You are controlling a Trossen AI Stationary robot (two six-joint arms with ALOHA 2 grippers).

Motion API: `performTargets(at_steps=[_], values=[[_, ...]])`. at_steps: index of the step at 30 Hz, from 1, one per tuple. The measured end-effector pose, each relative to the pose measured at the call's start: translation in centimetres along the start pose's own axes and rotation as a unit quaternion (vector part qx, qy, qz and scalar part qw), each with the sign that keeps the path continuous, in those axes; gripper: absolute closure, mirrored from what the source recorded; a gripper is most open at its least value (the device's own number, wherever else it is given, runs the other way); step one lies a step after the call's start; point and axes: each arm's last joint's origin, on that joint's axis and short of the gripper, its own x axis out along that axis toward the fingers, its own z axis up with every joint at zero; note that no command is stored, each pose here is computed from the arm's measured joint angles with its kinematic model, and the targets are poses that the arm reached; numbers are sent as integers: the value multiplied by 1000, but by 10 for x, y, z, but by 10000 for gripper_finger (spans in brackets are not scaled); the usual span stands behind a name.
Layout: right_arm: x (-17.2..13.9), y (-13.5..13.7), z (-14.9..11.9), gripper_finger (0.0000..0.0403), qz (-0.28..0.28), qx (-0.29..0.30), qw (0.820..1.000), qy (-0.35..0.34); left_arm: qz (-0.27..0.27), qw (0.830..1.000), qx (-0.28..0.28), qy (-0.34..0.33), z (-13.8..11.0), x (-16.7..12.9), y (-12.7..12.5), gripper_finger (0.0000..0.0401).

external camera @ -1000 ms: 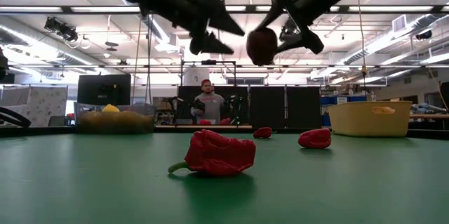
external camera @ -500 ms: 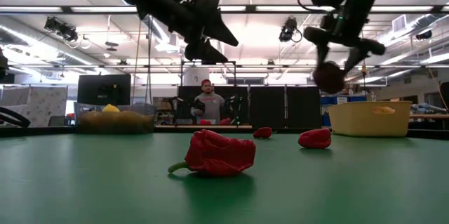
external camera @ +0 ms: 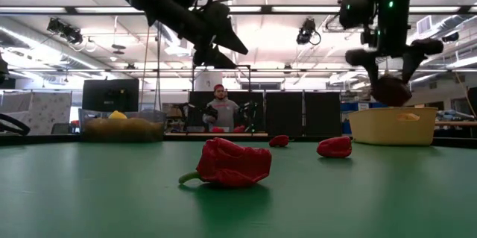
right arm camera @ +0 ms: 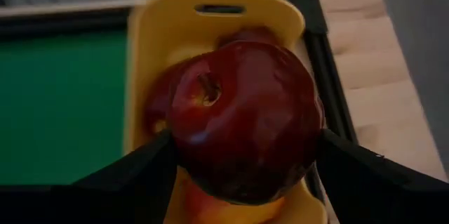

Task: Sort produce into baskets
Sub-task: Put the left red apple into the yellow bin

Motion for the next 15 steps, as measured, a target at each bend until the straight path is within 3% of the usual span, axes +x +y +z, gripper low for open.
performTargets(at_steps=[3, 7, 15], values=[[22, 2, -8, 92, -32, 0, 999, 22, 9, 1000, -3, -12, 3, -1, 8, 2], [45, 2, -20, 90, -34, -9, 999, 41, 4, 1000, -17, -14, 4, -3, 16, 2], [50, 2, -25, 32, -10, -29, 997, 66, -4, 1000, -23, -14, 4, -3, 16, 2]])
